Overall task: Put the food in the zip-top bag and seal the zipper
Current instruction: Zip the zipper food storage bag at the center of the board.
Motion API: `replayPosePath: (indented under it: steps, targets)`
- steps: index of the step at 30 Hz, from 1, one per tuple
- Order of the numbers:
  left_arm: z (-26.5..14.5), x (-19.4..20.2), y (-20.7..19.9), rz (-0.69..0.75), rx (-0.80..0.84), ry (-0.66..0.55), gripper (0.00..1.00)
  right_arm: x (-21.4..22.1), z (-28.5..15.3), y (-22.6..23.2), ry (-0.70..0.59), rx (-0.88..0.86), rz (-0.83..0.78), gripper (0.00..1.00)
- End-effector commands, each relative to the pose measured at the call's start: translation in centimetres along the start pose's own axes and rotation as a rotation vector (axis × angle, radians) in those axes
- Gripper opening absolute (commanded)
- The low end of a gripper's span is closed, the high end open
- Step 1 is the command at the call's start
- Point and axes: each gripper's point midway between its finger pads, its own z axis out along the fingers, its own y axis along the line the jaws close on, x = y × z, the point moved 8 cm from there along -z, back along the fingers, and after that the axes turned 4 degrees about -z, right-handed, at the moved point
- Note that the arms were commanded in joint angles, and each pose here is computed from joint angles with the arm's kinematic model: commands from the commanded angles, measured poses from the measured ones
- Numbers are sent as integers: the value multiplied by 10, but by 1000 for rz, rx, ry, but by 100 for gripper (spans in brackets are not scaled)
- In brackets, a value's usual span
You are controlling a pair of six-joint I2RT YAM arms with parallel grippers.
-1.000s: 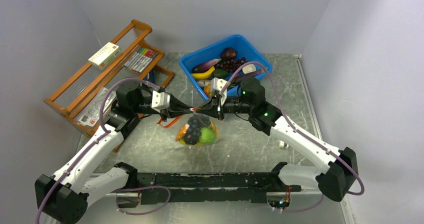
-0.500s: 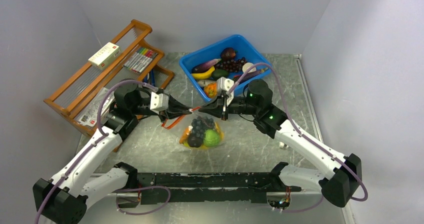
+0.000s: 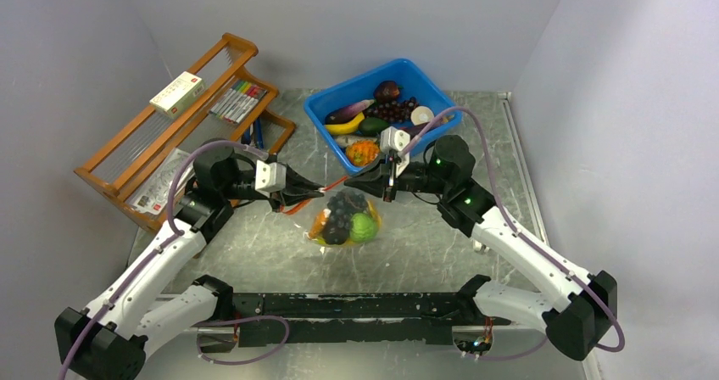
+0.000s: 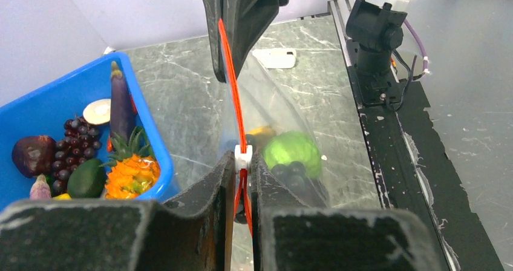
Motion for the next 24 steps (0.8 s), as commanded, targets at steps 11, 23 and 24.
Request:
replayPosePath:
  steps: [11,23,24]
  targets:
    - [-1,-7,-9,-28,45,-41,7,10,3,6,32,-141,-19,42]
    - [0,-2,-6,-47,34,-25,7,3,20,11,4,-123,9,43]
    - [0,-2,-6,-48,34,-25,7,3,21,11,1,-118,5,41]
